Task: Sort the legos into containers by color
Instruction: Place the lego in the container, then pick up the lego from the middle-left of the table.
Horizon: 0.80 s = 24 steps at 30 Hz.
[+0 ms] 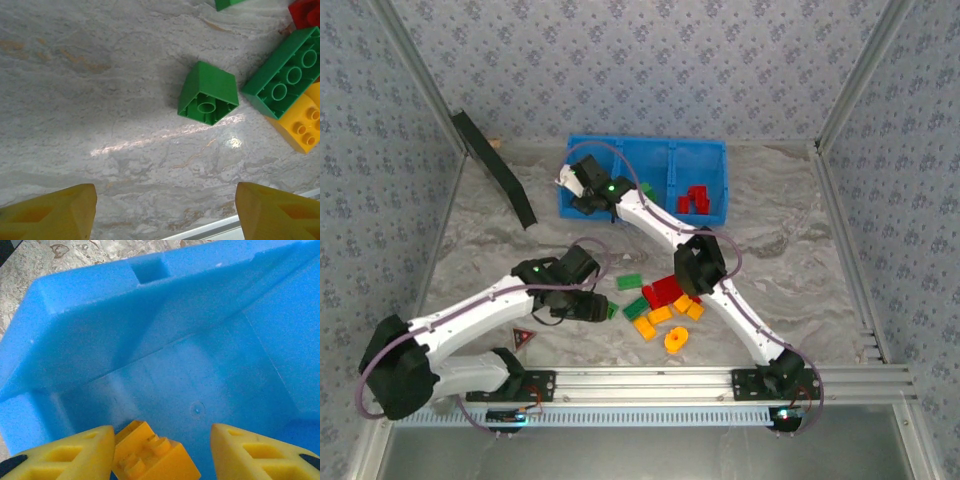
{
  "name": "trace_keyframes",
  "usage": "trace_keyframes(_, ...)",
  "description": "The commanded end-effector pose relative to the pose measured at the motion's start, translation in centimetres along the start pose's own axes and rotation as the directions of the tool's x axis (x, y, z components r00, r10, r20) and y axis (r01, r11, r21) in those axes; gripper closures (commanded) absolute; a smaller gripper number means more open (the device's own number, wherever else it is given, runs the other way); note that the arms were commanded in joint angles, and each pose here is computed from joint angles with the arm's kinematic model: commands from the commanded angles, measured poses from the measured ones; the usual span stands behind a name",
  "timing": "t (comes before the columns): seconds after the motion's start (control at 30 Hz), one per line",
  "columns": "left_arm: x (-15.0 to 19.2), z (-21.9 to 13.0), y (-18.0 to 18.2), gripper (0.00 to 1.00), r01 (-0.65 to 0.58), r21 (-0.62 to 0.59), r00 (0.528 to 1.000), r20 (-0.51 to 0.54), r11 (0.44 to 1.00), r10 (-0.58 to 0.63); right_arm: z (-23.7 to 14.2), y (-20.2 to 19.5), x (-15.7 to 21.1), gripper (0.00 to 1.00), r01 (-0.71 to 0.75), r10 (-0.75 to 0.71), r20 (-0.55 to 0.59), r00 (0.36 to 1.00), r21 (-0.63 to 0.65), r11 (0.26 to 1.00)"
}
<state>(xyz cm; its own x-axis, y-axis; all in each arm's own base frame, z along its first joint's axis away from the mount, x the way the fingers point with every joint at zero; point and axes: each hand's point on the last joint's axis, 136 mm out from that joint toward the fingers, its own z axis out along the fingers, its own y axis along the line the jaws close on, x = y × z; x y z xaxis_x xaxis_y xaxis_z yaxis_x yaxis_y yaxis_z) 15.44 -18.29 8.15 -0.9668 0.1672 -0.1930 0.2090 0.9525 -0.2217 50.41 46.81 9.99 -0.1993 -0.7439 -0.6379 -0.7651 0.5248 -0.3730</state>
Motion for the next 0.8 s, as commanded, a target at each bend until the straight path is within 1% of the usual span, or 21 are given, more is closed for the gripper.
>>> trace_keyframes(0.0, -1.5, -0.3, -2.0, 0.26, -0.081, 0.053, 0.996, 0.036, 0.995, 0.08, -2.8, -1.0, -0.2, 0.43, 0.004, -0.005, -0.029, 1.0, -0.022, 1.0)
trace_keyframes(0.17, -2.4, 0.2, -2.3, 0.24, -0.166, 0.022, 0.985, 0.042, 0.986, 0.165, -6.3, -2.7, -2.1, 0.37, -0.013, 0.014, 0.014, 1.0, -0.012, 1.0)
trace_keyframes(0.4, -3.0, 2.1, -2.9, 0.24, -0.241, 0.005, 0.97, -0.011, 0.971, 0.241, -11.2, -4.4, -3.7, 0.29, -0.053, 0.054, 0.049, 0.997, -0.024, 0.998)
trace_keyframes(0.53, -3.0, 3.3, -3.2, 0.24, -0.265, 0.002, 0.963, -0.04, 0.964, 0.265, -14.1, -5.2, -3.9, 0.28, -0.071, 0.072, 0.054, 0.996, -0.021, 0.997)
trace_keyframes(0.73, -2.7, 4.7, -3.0, 0.25, -0.288, -0.014, 0.954, -0.09, 0.958, 0.285, -19.5, -6.4, -3.1, 0.27, -0.14, 0.14, 0.051, 0.989, -0.002, 0.99)
trace_keyframes(0.77, -3.2, 5.0, -3.3, 0.25, -0.29, -0.006, 0.955, -0.07, 0.957, 0.289, -20.4, -6.6, -2.8, 0.27, -0.152, 0.152, 0.052, 0.987, 0.005, 0.988)
